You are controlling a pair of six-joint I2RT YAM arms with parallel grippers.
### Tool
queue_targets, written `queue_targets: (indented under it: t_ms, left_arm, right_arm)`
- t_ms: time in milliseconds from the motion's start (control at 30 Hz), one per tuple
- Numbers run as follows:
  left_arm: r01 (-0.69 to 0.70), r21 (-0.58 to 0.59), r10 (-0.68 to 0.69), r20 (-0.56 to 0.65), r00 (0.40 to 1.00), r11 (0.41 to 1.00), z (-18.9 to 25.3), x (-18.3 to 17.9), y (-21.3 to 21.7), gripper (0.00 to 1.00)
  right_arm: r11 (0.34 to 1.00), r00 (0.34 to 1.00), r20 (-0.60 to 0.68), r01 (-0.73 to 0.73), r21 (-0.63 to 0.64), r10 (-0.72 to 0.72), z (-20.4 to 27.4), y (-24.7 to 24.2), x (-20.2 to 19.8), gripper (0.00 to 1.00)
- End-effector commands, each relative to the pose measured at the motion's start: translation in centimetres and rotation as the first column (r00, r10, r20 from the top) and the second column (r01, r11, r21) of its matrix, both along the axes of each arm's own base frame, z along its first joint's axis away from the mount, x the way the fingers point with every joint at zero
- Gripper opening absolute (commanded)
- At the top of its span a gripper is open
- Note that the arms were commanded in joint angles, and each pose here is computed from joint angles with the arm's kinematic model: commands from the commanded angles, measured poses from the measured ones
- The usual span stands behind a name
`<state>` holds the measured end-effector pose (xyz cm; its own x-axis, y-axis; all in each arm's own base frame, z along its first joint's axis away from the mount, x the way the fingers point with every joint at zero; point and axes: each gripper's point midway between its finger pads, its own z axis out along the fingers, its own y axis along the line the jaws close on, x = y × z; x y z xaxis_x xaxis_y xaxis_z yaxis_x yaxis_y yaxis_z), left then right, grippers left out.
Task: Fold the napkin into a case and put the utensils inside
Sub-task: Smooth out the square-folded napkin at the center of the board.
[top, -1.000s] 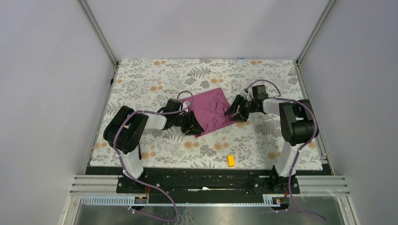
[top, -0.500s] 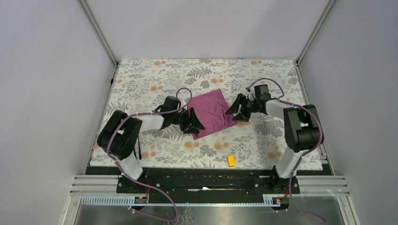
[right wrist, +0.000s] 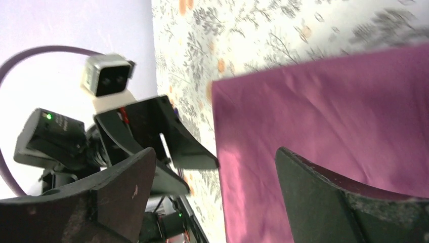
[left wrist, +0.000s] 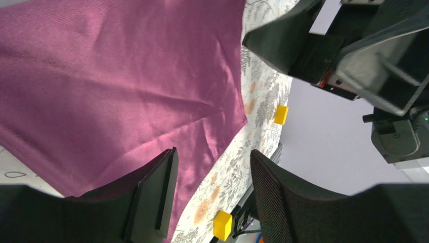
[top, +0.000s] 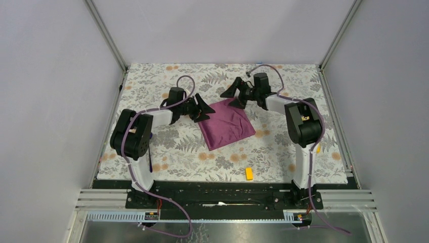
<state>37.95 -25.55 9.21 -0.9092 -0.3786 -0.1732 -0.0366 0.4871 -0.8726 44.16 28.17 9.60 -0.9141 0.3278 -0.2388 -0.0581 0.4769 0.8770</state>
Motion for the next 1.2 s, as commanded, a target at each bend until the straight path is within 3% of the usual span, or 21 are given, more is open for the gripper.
queue_targets:
  t_ms: [0,433,567,733,833,1167]
  left_arm:
    - [-0.039,0.039,0.038,0.026,0.999,0.998,-1.2,1.1,0.3,0.6]
    - [-0.115,0.224,0.139,-0.093,0.986,0.968,-7.7,-0.8,4.1,0.6]
    - [-0.11,0.206,0.125,-0.059,0.99,0.972,-5.8,-0.4,4.0,0.61]
    - [-0.054,0.084,0.05,0.042,0.998,0.995,0.9,1.2,2.0,0.63]
    - [-0.057,0.061,0.053,0.066,0.996,0.996,2.7,2.4,1.6,0.65]
    - [-0.144,0.176,0.147,-0.007,0.989,0.974,-3.5,7.0,3.7,0.65]
  right_arm:
    - [0.996,0.999,0.038,0.026,0.09,-0.029,0.4,2.8,3.2,0.98]
    - [0.992,0.993,0.019,0.115,0.06,-0.116,-5.3,-1.5,8.0,0.99]
    - [0.993,0.996,0.051,0.073,0.091,-0.077,-2.4,-1.3,7.5,1.0]
    - [0.993,0.992,0.107,0.052,0.106,-0.064,2.1,-0.9,7.5,1.0]
    - [0.992,0.992,0.114,0.047,0.121,-0.061,2.7,-0.3,8.0,1.0]
    - [0.986,0.994,0.052,0.086,0.143,-0.094,-1.3,1.5,9.0,1.0]
